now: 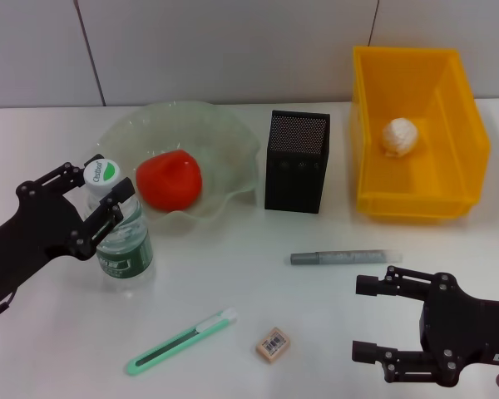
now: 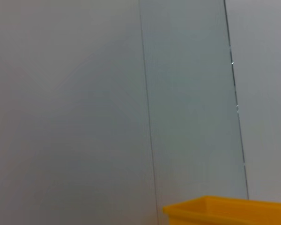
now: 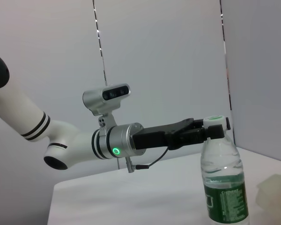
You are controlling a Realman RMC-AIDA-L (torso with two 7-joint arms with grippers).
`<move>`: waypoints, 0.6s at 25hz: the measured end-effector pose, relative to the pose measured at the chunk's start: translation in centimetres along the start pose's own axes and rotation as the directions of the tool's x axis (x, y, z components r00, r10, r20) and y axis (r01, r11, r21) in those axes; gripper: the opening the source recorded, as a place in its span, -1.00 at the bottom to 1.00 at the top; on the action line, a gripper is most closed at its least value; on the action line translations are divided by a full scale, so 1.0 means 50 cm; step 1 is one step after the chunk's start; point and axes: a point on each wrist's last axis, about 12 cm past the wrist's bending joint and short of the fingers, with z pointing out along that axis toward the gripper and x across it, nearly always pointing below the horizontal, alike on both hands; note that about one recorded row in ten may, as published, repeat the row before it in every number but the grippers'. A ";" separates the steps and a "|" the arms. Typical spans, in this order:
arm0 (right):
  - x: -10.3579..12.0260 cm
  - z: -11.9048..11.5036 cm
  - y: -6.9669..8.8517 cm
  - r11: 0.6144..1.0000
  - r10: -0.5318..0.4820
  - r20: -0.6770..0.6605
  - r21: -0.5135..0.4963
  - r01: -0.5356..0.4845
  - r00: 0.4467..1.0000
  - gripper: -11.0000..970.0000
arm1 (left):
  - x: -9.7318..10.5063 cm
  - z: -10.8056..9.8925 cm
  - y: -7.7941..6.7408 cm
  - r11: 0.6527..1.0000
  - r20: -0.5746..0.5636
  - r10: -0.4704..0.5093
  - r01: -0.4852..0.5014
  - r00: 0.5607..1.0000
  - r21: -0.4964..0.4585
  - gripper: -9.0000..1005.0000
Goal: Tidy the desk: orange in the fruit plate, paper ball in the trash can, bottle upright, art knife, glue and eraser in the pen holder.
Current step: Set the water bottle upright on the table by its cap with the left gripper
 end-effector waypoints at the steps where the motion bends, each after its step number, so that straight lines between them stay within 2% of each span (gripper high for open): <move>1: 0.000 0.000 0.000 1.000 0.000 0.000 0.000 0.000 1.000 0.61 | 0.000 0.000 0.000 1.000 -0.001 0.000 0.000 1.000 -0.001 -0.11; 15: 0.001 0.000 0.001 1.000 0.001 -0.004 -0.002 -0.001 1.000 0.60 | 0.010 0.001 0.002 0.999 -0.020 -0.013 0.012 1.000 -0.046 0.00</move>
